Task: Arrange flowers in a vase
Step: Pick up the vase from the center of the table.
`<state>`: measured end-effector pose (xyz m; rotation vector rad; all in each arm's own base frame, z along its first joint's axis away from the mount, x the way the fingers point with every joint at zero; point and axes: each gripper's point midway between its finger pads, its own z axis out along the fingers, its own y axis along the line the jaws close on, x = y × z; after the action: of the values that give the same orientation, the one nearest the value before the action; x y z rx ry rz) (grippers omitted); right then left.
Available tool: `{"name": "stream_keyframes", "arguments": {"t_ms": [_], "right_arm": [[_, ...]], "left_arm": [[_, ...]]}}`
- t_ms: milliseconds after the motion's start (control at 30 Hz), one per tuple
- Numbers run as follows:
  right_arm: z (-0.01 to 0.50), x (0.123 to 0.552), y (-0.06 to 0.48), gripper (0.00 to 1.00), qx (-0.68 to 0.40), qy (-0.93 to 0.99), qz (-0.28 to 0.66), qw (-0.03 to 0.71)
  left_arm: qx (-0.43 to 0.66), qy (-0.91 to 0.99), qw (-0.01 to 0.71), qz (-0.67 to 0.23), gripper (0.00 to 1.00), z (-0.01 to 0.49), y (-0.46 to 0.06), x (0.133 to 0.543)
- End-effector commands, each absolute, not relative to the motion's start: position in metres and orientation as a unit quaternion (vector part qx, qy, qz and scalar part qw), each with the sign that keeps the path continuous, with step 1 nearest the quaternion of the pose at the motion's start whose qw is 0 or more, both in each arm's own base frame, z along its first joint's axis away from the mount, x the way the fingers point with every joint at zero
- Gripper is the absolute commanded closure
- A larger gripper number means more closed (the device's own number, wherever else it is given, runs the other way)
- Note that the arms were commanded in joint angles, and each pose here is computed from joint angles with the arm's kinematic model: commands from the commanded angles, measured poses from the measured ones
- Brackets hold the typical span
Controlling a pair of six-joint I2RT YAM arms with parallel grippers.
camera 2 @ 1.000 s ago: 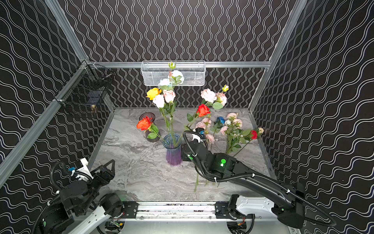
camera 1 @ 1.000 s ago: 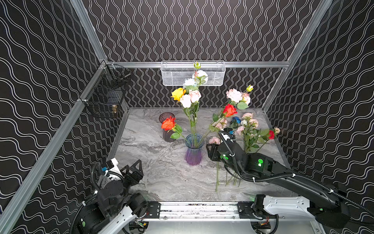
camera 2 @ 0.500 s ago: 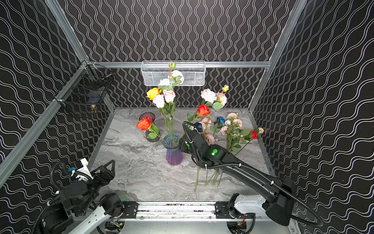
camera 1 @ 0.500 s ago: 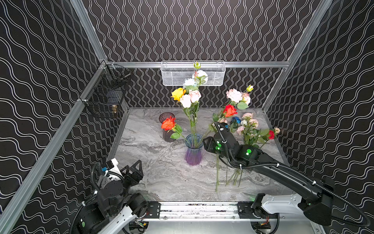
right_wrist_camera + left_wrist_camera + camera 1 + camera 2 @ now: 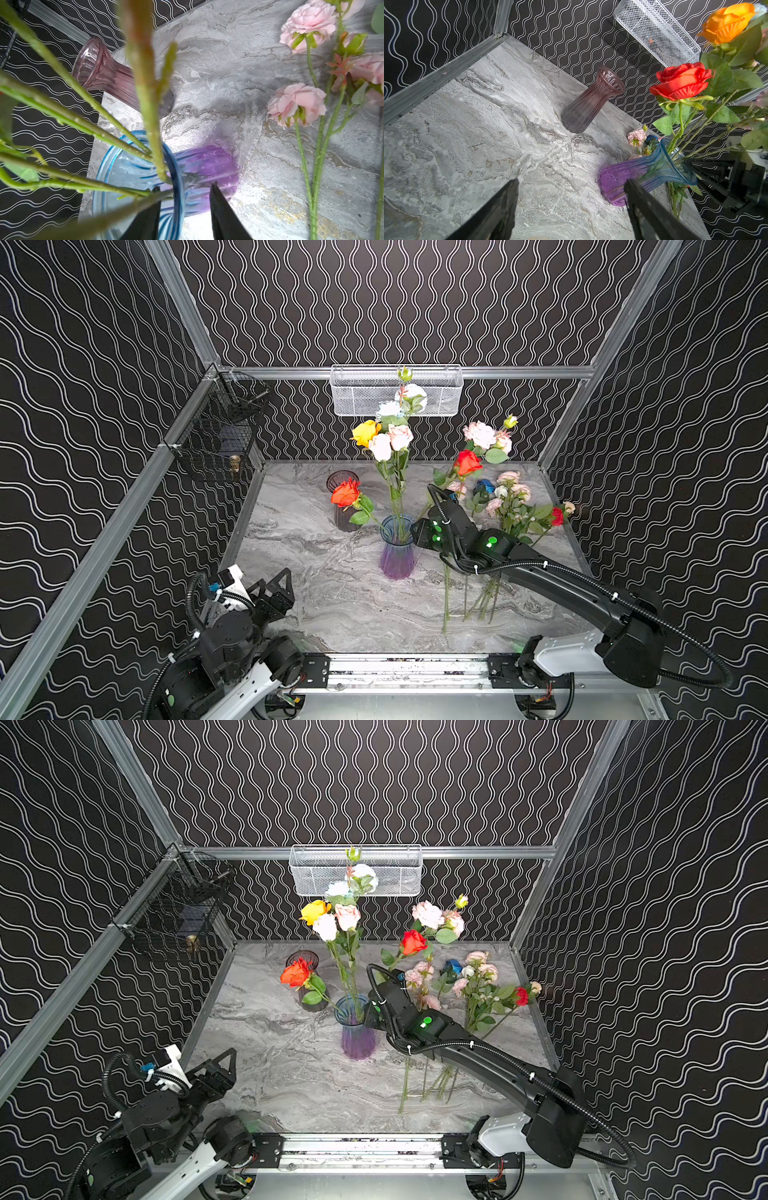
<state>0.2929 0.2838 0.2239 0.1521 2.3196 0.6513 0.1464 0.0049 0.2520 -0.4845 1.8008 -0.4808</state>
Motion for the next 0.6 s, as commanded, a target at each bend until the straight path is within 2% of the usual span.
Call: {"name": "stream_keyframes", "arguments": {"t_ms": [0, 567], "right_arm": [[0.225, 0.294, 0.290, 0.63, 0.049, 0.896, 0.261, 0.357], [0.213, 0.302, 0.284, 0.74, 0.034, 0.899, 0.232, 0.369]], "left_arm": [[-0.203, 0.765, 0.575, -0.205, 0.16, 0.255, 0.006, 0.146], [-0.197, 0.766, 0.576, -0.207, 0.16, 0.256, 0.003, 0.146]]}}
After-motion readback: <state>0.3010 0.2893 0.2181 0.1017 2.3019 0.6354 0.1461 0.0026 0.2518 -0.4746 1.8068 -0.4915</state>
